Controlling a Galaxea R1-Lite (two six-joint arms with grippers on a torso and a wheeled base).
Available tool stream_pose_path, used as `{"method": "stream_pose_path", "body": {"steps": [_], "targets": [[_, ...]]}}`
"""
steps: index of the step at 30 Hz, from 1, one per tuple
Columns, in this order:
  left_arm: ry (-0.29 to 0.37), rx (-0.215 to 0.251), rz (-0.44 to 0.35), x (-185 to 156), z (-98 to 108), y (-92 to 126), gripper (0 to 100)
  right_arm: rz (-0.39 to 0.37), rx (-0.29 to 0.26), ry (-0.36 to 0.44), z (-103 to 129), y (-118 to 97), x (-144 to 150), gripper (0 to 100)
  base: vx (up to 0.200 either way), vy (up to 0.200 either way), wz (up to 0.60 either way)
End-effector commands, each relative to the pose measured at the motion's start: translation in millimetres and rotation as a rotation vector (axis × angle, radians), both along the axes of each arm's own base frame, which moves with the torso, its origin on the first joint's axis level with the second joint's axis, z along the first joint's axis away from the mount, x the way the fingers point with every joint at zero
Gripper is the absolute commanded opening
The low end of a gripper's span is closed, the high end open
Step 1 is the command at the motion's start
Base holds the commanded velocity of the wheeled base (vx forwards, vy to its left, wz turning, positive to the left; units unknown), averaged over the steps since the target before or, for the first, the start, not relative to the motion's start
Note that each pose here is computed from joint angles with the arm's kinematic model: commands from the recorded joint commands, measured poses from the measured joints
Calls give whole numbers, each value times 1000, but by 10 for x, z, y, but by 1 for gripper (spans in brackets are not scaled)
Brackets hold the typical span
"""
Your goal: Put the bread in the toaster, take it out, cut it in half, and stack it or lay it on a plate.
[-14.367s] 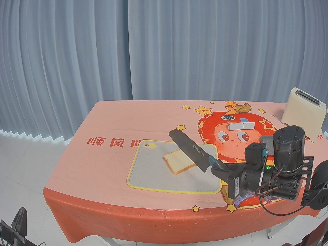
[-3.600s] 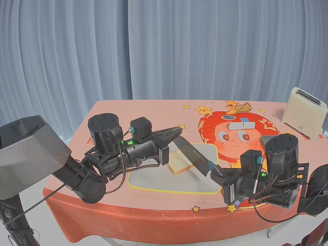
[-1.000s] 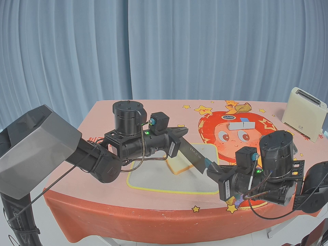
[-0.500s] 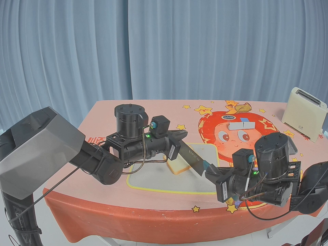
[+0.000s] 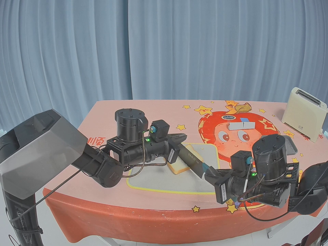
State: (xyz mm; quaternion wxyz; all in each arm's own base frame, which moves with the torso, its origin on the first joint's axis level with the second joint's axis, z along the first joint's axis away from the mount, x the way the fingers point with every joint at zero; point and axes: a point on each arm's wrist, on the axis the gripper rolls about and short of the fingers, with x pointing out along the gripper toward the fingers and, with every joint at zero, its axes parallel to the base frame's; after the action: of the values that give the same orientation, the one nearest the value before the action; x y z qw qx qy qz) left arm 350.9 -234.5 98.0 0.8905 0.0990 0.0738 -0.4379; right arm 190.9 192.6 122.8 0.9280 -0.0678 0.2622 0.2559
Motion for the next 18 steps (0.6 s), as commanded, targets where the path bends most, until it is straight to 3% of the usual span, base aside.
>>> {"method": "stream_pose_path", "body": {"steps": [1, 18], "targets": [[18, 13, 2, 10, -68, 2, 0, -3, 3, -2, 5, -6, 6, 0, 0, 0, 0], [41, 31, 12, 34, -267, -18, 0, -3, 0, 0, -3, -7, 5, 0, 0, 0, 0]]}}
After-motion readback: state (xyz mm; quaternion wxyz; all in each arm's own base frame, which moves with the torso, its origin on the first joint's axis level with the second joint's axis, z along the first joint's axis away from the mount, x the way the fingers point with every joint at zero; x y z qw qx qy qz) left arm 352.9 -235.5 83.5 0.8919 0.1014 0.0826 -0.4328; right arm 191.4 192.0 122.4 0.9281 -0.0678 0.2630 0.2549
